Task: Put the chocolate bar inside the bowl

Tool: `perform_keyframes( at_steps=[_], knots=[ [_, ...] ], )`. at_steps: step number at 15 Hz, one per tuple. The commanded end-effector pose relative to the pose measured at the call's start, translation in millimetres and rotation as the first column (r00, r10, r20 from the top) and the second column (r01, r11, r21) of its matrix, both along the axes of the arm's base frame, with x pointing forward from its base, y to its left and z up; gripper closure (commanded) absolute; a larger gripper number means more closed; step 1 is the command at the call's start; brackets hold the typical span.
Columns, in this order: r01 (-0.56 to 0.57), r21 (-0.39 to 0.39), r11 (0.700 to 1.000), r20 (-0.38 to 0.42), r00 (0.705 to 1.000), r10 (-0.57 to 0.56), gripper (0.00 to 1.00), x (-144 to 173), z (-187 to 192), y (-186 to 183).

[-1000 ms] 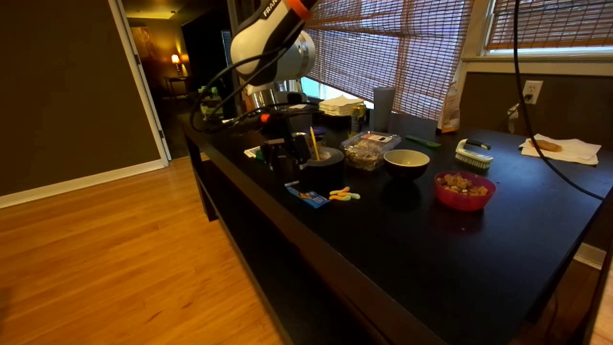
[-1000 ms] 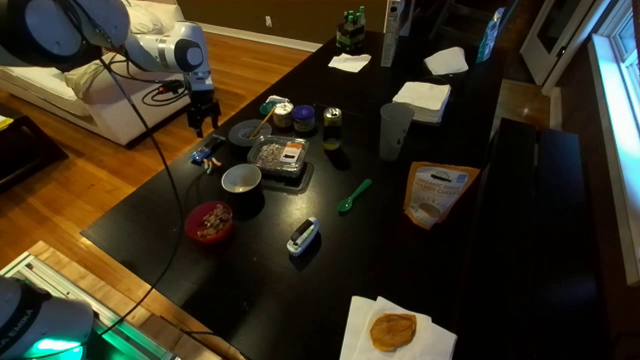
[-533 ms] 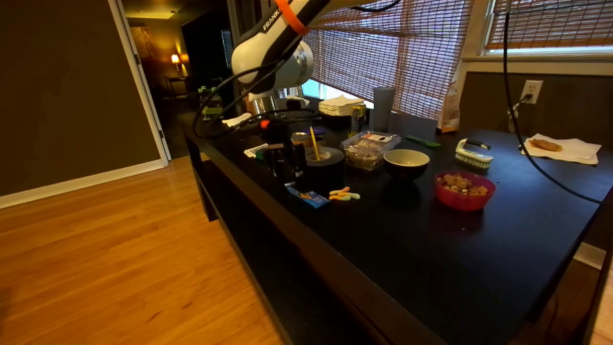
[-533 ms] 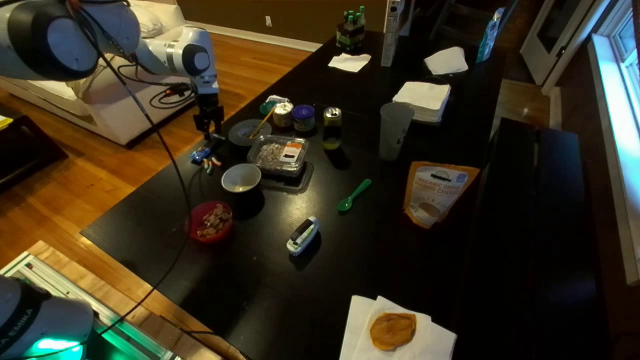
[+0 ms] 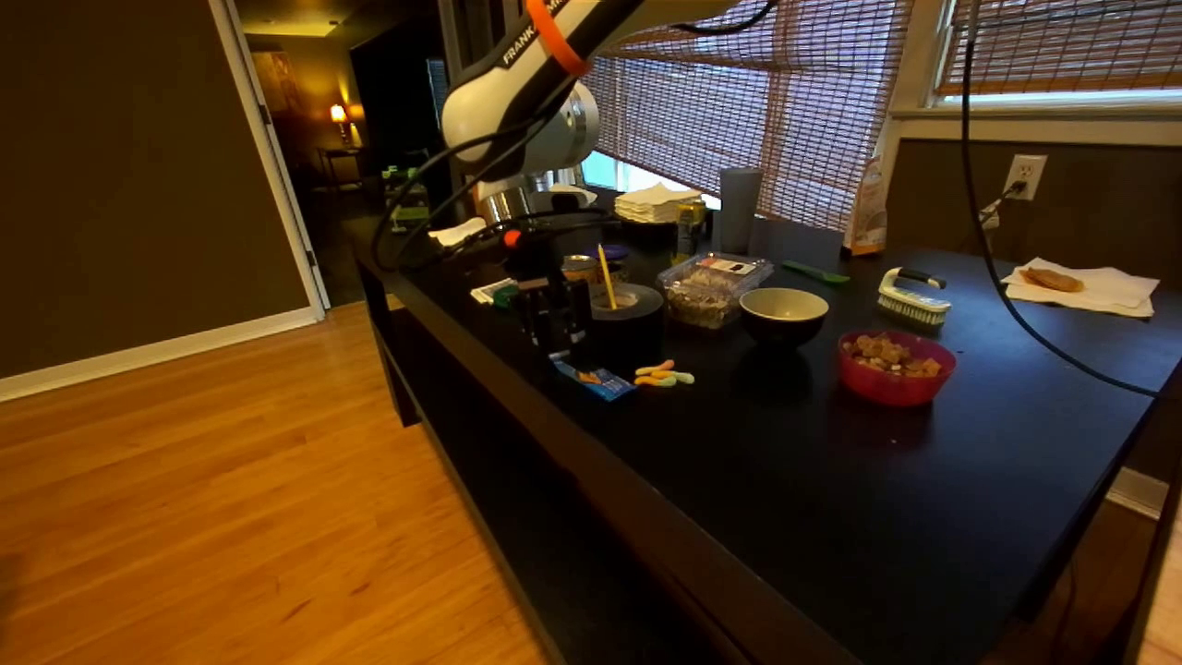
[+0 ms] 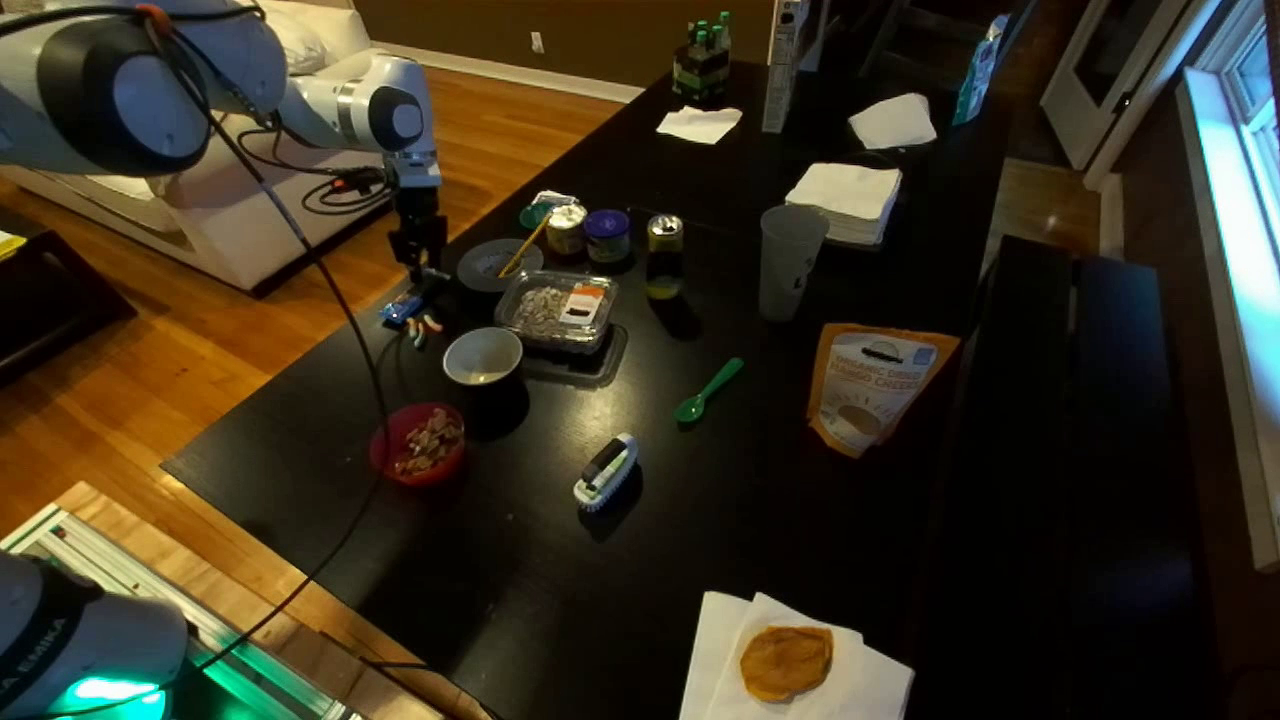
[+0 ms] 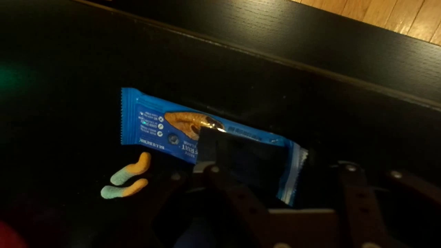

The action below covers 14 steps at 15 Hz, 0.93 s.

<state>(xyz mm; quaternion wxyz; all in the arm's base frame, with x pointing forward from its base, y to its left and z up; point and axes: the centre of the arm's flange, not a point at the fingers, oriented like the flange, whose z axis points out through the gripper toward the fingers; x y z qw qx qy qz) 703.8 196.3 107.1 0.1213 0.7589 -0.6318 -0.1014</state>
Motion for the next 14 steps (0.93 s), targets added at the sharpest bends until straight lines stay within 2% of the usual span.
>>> perform_keyframes(
  at_steps=[1, 2, 3, 6, 8, 9, 14],
  knots=[
    [-0.013, 0.033, 0.999, -0.027, 1.0, 0.014, 0.49, 13.6, -0.6, 5.9],
    [-0.015, 0.034, 0.999, -0.028, 0.999, 0.016, 0.6, 14.0, -0.1, 6.2],
    [-0.018, 0.035, 0.999, -0.029, 0.999, 0.019, 0.62, 14.5, 0.2, 6.6],
    [-0.025, 0.035, 0.999, -0.036, 0.999, 0.026, 0.79, 15.3, -0.3, 7.1],
    [-0.027, 0.035, 0.999, -0.039, 0.999, 0.028, 0.85, 15.7, 0.1, 7.5],
    [-0.028, 0.032, 0.999, -0.039, 0.999, 0.03, 0.83, 15.8, 0.2, 7.6],
    [-0.034, 0.033, 0.999, -0.045, 0.998, 0.035, 0.94, 16.1, -3.0, 7.2]
  ],
)
